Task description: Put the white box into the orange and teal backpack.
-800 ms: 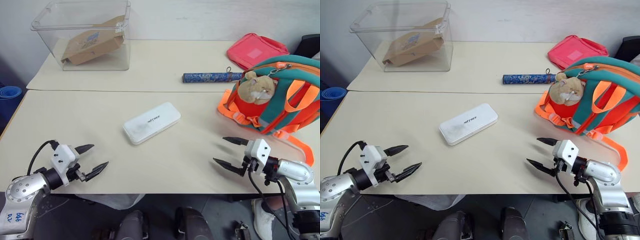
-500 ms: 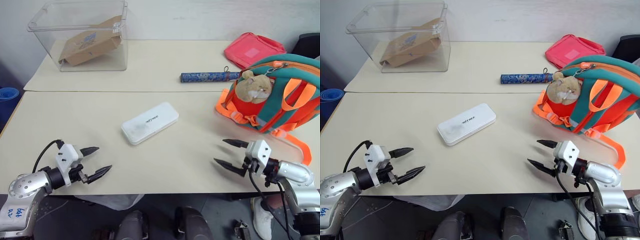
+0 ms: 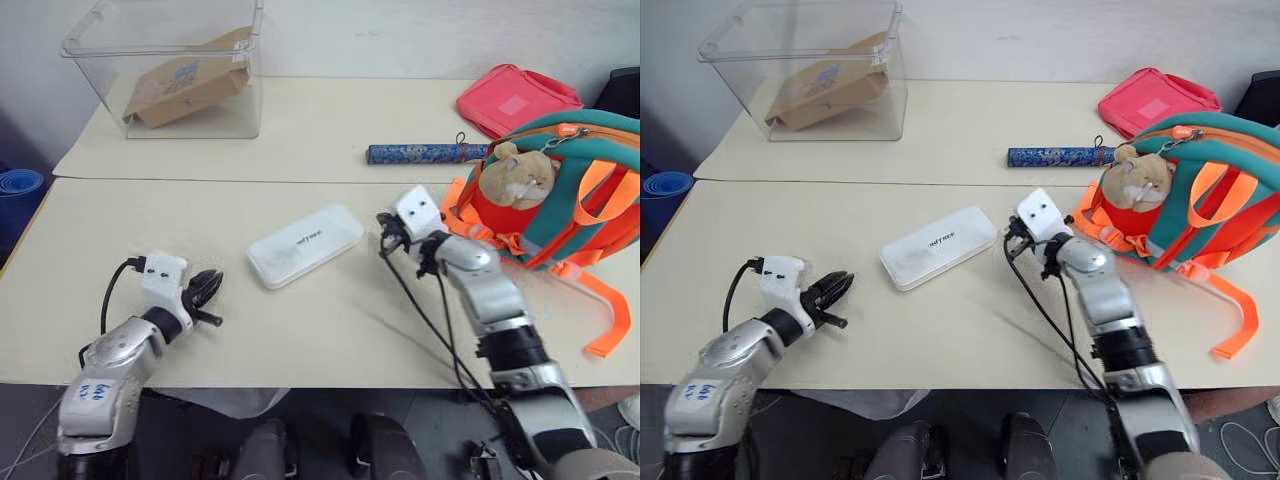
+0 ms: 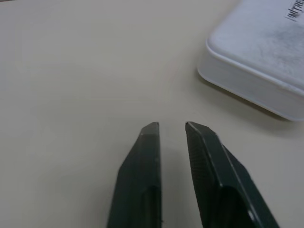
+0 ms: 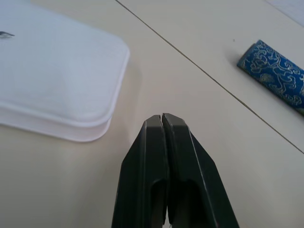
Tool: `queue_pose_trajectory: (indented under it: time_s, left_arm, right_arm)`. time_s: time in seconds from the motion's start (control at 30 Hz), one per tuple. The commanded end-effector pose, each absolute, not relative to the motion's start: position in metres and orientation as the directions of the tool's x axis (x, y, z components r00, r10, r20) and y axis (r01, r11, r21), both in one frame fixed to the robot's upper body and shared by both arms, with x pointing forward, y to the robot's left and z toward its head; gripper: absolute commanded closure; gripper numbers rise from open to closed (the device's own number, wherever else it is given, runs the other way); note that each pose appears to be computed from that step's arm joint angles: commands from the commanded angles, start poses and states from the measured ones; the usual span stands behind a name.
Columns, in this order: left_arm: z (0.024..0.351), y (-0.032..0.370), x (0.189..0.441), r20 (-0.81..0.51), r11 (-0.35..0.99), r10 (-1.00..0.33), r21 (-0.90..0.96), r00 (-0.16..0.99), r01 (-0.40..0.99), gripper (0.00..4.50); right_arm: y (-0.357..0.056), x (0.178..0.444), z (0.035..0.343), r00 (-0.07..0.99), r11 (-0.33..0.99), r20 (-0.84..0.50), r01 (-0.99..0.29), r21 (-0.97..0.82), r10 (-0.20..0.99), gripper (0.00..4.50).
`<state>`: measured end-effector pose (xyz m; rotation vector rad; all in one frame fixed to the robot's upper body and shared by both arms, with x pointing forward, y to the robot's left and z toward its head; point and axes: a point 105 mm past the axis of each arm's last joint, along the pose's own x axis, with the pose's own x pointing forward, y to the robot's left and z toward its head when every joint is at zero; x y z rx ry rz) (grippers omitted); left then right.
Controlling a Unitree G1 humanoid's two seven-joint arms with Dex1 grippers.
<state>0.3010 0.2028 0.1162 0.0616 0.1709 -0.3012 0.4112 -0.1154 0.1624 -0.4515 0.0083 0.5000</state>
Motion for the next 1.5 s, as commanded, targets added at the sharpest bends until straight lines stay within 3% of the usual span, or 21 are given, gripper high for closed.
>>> queue_pose_trajectory:
  time_s: [0.03, 0.27, 0.47, 0.67, 0.87, 1.03, 1.27, 1.43, 1.5]
  left_arm:
    - [0.120, 0.172, 0.302, -0.143, 0.940, -0.333, 0.026, 0.932, 0.340, 4.47]
    - [0.116, 0.173, 0.311, -0.155, 0.957, -0.278, 0.037, 0.948, 0.287, 4.47]
    - [0.119, 0.170, 0.315, -0.148, 0.941, -0.321, 0.062, 0.935, 0.333, 4.47]
    - [0.113, 0.170, 0.309, -0.190, 0.921, -0.371, 0.050, 0.909, 0.387, 4.47]
    - [0.113, 0.153, 0.294, -0.183, 0.851, -0.509, 0.042, 0.841, 0.524, 4.47]
    - [0.109, 0.135, 0.272, -0.212, 0.748, -0.643, 0.033, 0.736, 0.663, 4.47]
    - [0.105, 0.139, 0.261, -0.246, 0.724, -0.659, 0.047, 0.710, 0.688, 4.47]
    - [0.099, 0.185, 0.253, -0.365, 0.740, -0.611, 0.050, 0.702, 0.671, 4.47]
    - [0.096, 0.210, 0.250, -0.450, 0.747, -0.587, 0.021, 0.673, 0.665, 4.09]
  right_arm:
    - [-0.105, 0.425, 0.170, 0.893, 0.803, -0.100, -0.441, -0.402, 0.440, 4.50]
    - [-0.081, 0.430, 0.156, 0.812, 0.728, -0.174, -0.578, -0.369, 0.557, 4.50]
    - [-0.075, 0.426, 0.152, 0.733, 0.664, -0.198, -0.676, -0.320, 0.651, 4.50]
    - [-0.085, 0.394, 0.145, 0.610, 0.541, -0.258, -0.789, -0.292, 0.749, 4.50]
    - [-0.094, 0.336, 0.125, 0.449, 0.399, -0.359, -0.893, -0.208, 0.818, 4.50]
    - [-0.110, 0.303, 0.118, 0.413, 0.383, -0.418, -0.910, -0.158, 0.809, 4.50]
    - [-0.135, 0.271, 0.113, 0.396, 0.405, -0.490, -0.910, -0.094, 0.777, 4.50]
    - [-0.171, 0.262, 0.106, 0.444, 0.465, -0.574, -0.877, -0.121, 0.688, 4.50]
    - [-0.184, 0.263, 0.104, 0.465, 0.481, -0.597, -0.865, -0.147, 0.654, 4.50]
